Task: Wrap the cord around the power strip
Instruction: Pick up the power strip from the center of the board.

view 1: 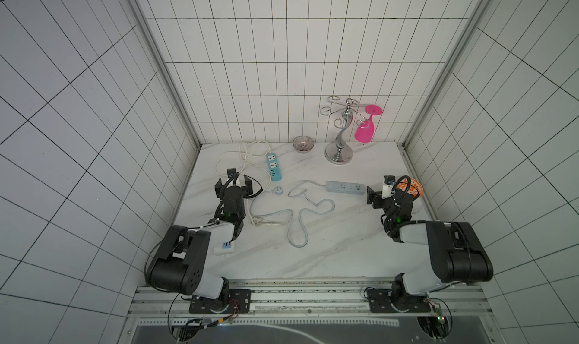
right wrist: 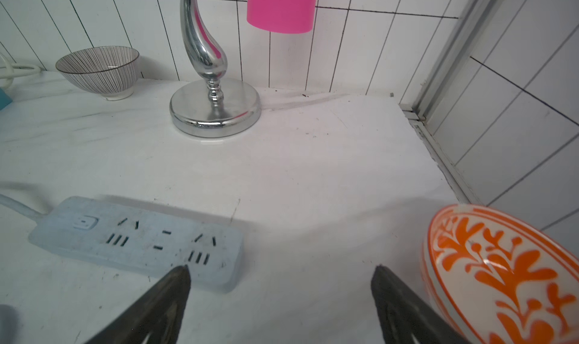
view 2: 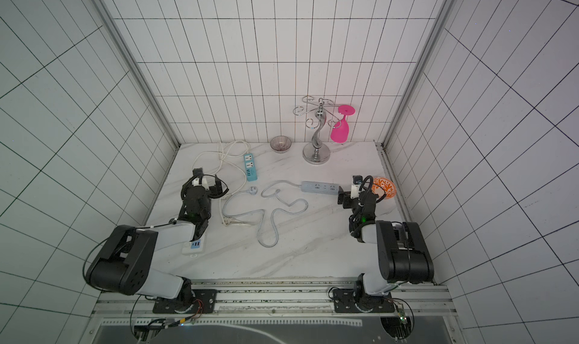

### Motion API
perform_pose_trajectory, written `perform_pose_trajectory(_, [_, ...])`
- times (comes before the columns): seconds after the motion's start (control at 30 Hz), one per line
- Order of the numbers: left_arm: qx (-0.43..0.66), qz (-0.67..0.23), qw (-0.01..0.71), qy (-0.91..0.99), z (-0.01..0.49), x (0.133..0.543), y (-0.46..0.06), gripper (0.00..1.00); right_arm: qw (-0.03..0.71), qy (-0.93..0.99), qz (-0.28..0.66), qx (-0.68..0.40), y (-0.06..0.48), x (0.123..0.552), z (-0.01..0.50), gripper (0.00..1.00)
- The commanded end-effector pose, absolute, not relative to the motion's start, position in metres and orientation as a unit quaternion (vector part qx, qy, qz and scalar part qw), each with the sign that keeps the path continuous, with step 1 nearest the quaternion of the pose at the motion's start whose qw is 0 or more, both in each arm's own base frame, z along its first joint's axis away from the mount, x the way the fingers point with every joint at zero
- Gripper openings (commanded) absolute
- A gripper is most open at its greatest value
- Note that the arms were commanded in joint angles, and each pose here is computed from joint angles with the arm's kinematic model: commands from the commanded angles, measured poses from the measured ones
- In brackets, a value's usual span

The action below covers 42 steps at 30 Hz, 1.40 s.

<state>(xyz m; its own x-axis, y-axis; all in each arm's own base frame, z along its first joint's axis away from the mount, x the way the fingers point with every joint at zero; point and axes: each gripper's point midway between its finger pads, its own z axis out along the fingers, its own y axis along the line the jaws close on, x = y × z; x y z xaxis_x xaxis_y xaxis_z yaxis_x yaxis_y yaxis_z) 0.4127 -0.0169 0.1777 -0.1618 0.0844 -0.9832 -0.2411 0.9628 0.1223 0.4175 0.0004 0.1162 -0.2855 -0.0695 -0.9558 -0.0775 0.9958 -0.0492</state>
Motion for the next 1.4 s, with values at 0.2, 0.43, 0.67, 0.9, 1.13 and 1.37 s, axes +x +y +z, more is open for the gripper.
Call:
perform_pose_trajectory(0.2, [0.007,0.164,0.642,0.749,0.194,0.425,-0.043,0.97,0.47,0.853,0.063,-0.219,0.045,0.467,0.119,0.88])
perform_pose_trajectory(0.43, [0.068,0.13,0.673,0.725,0.197,0.425,-0.081,0.97,0.403,0.84,0.061,-0.36,0.052,0.459,0.128,0.92])
perform_pose_trajectory(0.67, [0.073,0.132,0.695,0.703,0.21,0.42,-0.085,0.98,0.361,0.818,0.089,-0.439,0.059,0.445,0.097,0.93])
perform_pose_trajectory(0.9, [0.123,0.128,0.704,0.687,0.225,0.414,-0.11,0.98,0.356,0.803,0.083,-0.47,0.05,0.448,0.086,0.92])
perform_pose_trajectory(1.13, [0.137,0.126,0.708,0.681,0.23,0.412,-0.115,0.98,0.388,0.793,0.047,-0.467,0.039,0.465,0.08,0.9])
perform_pose_trajectory(1.37, [0.148,0.132,0.704,0.682,0.226,0.413,-0.116,0.98,0.385,0.789,0.065,-0.474,0.043,0.471,0.07,0.9])
